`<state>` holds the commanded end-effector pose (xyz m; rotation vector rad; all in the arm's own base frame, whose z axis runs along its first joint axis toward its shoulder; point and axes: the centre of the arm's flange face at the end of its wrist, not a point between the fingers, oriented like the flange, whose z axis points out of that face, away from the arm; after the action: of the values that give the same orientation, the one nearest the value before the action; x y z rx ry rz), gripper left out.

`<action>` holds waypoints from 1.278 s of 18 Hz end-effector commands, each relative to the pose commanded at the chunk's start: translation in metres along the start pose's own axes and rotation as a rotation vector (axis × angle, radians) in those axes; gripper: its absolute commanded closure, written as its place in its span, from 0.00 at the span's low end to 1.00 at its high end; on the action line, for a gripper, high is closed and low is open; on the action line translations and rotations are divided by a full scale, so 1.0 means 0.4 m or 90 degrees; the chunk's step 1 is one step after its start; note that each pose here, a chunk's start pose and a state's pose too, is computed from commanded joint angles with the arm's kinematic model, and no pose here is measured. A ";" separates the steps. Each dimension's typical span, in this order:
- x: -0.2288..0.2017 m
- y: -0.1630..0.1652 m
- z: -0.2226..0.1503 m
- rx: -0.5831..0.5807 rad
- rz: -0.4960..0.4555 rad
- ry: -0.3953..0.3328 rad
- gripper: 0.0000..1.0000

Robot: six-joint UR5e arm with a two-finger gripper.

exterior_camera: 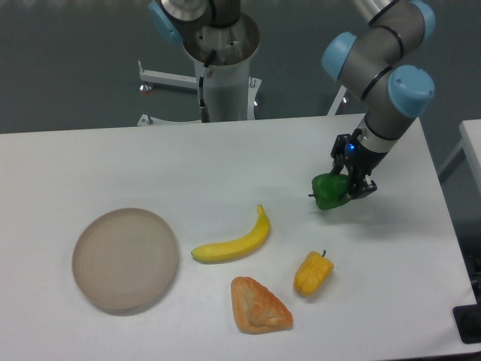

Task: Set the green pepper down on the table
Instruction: 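Lower the green pepper onto the table beside the yellow pepper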

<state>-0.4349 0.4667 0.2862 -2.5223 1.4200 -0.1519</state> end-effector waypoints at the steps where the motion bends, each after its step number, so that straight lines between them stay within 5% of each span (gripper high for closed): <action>1: 0.003 -0.002 0.008 0.001 0.000 0.002 0.66; 23: 0.036 -0.036 0.048 0.020 -0.052 0.019 0.66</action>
<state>-0.4113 0.4645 0.2711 -2.5639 1.3143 -0.2271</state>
